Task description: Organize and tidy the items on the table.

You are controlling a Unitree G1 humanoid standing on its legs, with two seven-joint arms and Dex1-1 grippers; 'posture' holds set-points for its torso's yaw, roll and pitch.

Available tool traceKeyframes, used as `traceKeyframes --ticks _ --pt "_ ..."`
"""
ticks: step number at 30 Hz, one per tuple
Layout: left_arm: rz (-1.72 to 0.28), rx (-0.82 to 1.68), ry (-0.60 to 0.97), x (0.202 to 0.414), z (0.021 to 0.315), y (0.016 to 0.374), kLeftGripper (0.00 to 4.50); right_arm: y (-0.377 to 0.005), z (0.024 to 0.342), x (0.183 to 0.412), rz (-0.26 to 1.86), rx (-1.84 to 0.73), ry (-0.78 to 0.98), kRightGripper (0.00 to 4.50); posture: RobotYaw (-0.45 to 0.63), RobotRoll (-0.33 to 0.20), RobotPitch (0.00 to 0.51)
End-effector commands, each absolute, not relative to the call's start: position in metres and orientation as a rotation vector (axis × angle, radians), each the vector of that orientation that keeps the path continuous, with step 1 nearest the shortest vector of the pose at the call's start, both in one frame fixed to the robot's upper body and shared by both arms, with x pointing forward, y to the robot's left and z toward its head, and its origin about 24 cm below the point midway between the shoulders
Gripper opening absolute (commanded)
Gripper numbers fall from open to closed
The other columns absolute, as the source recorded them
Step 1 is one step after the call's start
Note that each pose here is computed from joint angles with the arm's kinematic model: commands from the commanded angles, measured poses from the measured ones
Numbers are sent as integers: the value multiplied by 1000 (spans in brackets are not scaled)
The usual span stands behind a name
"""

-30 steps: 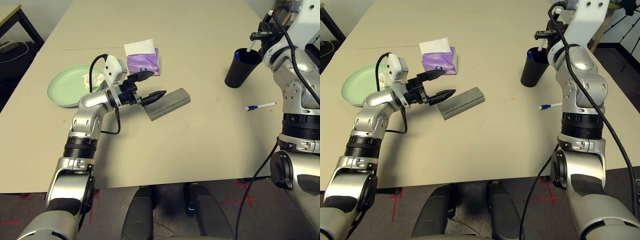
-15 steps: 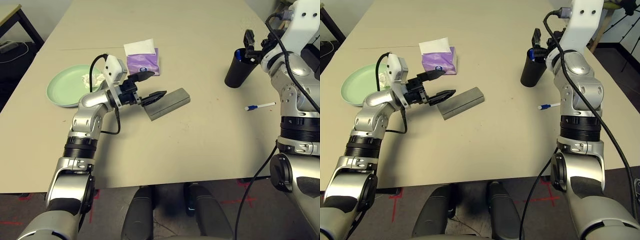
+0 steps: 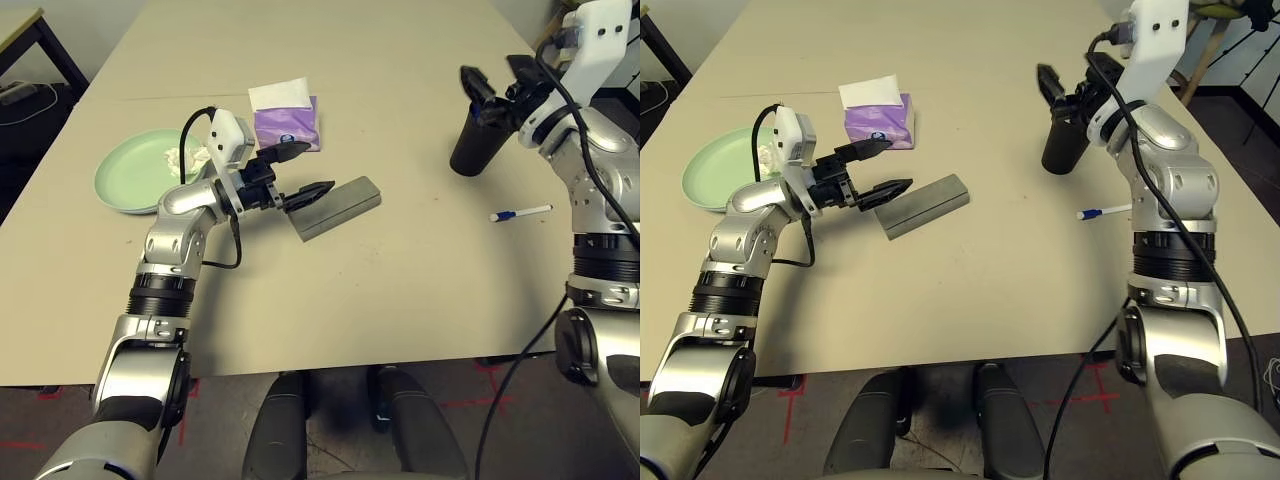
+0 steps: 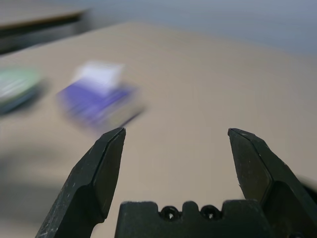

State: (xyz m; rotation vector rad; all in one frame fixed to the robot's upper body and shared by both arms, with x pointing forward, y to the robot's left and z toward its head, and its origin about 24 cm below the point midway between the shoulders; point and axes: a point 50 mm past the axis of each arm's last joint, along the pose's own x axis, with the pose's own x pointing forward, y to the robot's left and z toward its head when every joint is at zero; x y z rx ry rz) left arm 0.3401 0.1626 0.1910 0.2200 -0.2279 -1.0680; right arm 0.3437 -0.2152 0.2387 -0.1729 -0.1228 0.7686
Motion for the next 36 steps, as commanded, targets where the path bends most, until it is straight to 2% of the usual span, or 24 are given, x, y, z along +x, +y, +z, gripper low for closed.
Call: traceKeyframes --ticks 1,6,11,17,25,36 --pt "-1098 212 -233 334 188 158 4500 -228 226 339 919 -289 -13 4476 100 0 184" --pt "-1097 209 -229 330 186 159 4500 -247 211 336 1099 -552 281 4476 102 0 193" --pt "-1101 208 -227 328 186 159 4500 -265 213 338 1204 -787 565 4476 116 0 204" --pt "-1098 203 -228 325 186 157 4500 -266 222 351 1216 -969 634 4476 140 0 215" --pt "-1085 197 -220 320 184 159 4500 -280 227 353 1168 -1253 820 4476 159 0 227" --pt "-1071 181 -218 314 180 159 4500 -282 230 358 1107 -1520 860 4476 176 0 246"
